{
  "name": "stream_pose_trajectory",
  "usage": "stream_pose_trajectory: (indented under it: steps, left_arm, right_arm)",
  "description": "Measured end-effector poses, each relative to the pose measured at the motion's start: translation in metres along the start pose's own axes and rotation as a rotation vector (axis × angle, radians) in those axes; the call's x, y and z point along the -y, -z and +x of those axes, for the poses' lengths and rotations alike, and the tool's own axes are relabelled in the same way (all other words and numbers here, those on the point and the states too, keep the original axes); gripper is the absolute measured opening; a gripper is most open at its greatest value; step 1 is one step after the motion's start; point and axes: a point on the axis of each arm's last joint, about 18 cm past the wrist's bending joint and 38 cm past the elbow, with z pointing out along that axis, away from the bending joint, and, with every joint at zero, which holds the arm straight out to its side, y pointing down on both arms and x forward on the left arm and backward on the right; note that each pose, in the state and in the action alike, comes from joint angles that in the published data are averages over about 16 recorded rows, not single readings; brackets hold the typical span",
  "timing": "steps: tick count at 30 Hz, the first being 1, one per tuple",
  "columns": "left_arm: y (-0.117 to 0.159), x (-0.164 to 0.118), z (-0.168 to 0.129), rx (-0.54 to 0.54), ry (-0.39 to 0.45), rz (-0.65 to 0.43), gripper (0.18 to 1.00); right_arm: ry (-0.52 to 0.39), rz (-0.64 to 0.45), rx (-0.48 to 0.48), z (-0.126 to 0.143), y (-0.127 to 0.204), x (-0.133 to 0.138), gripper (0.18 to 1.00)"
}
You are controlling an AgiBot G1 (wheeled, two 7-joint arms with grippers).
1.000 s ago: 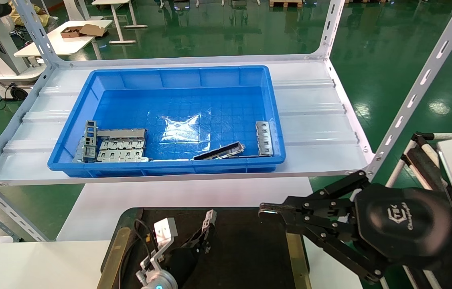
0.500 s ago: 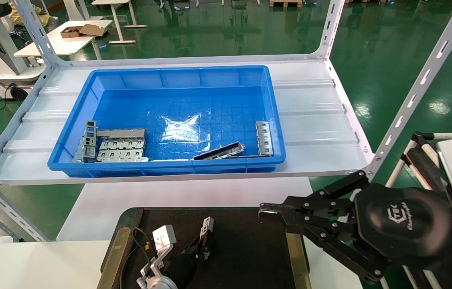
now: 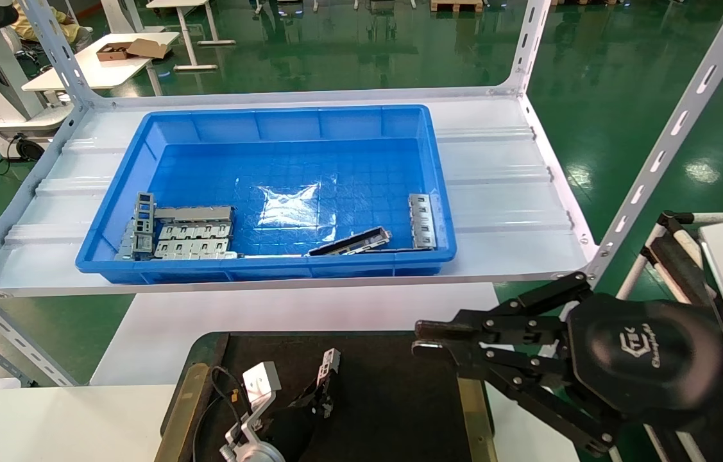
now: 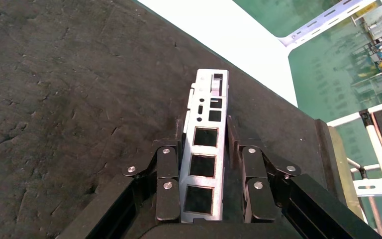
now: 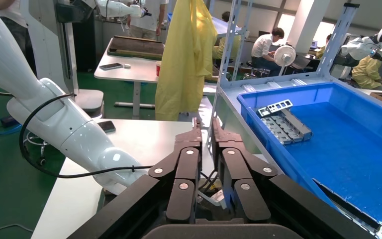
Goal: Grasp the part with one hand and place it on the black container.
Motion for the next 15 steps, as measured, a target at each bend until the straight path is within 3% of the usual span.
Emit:
stream_pose_trajectory:
  steps: [6,15]
  left_arm:
    - [-0.001,0.001,0.005,-0.002,0.002,0.003,0.402]
    - [0.000,0.010,0.013,-0.020,-0.035,0.005,0.541]
  right_arm:
    - [0.000,0.000,0.000,0.000,0.000,0.000,0.263]
    - [0.000,0.000,0.000,0.000,0.000,0.000,0.392]
